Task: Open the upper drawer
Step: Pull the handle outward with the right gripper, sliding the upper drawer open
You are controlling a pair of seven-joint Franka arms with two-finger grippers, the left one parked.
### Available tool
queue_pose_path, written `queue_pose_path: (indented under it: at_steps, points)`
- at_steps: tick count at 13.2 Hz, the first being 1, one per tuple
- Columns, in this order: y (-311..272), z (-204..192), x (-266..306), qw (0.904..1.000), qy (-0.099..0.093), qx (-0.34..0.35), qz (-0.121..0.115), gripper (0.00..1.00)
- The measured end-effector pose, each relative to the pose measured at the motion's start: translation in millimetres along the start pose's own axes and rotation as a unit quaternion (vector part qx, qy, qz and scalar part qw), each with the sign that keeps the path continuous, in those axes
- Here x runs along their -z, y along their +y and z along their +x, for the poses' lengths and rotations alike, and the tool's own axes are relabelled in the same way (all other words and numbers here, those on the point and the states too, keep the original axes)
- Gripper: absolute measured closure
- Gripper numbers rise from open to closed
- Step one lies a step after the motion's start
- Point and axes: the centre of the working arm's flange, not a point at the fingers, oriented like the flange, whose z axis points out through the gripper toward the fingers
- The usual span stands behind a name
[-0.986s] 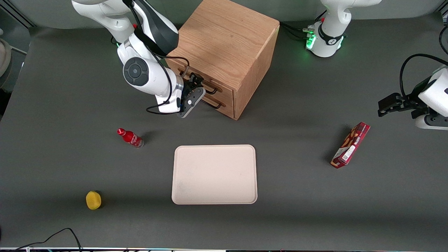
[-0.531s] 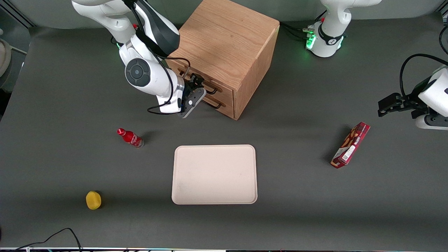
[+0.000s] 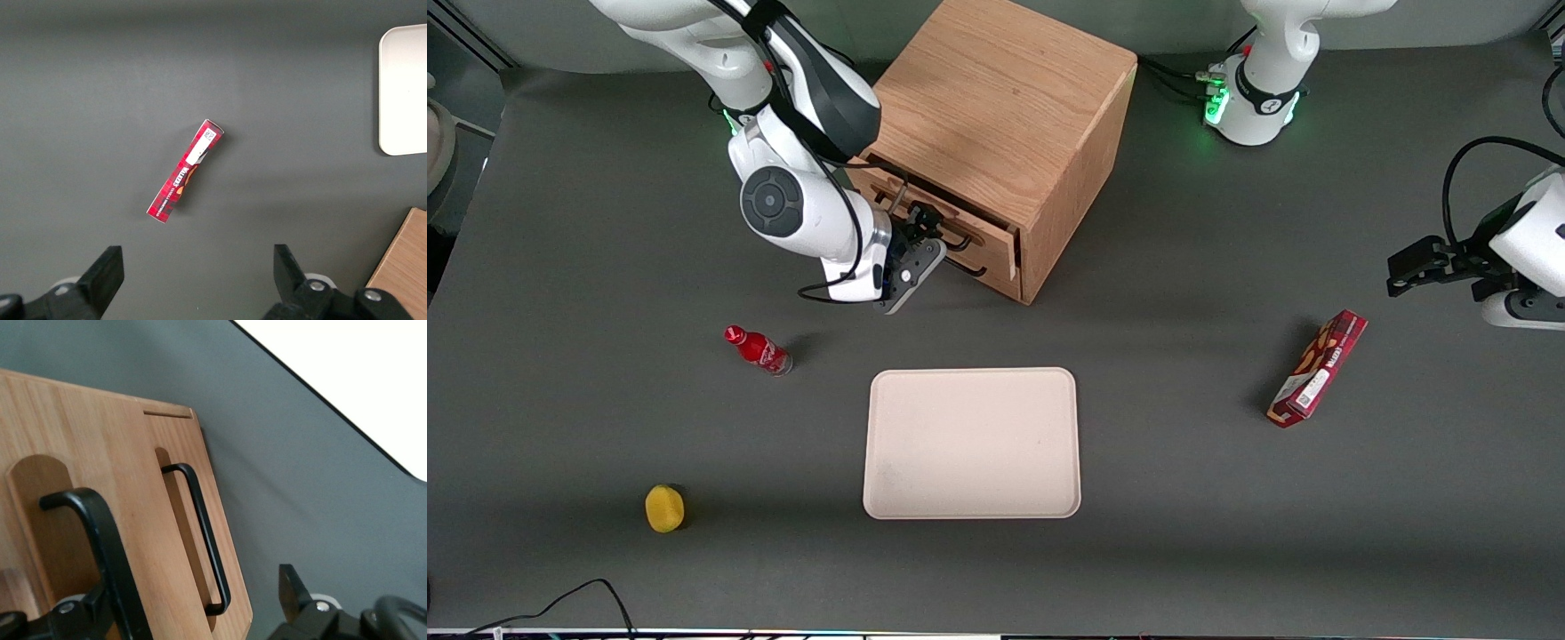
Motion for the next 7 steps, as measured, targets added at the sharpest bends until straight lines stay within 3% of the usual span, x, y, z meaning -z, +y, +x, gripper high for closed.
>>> queue_pose_path:
  at_steps: [7]
  points:
    - [39.7,11.2,15.4,0.9998,0.016,0.007,-0.008,0.00]
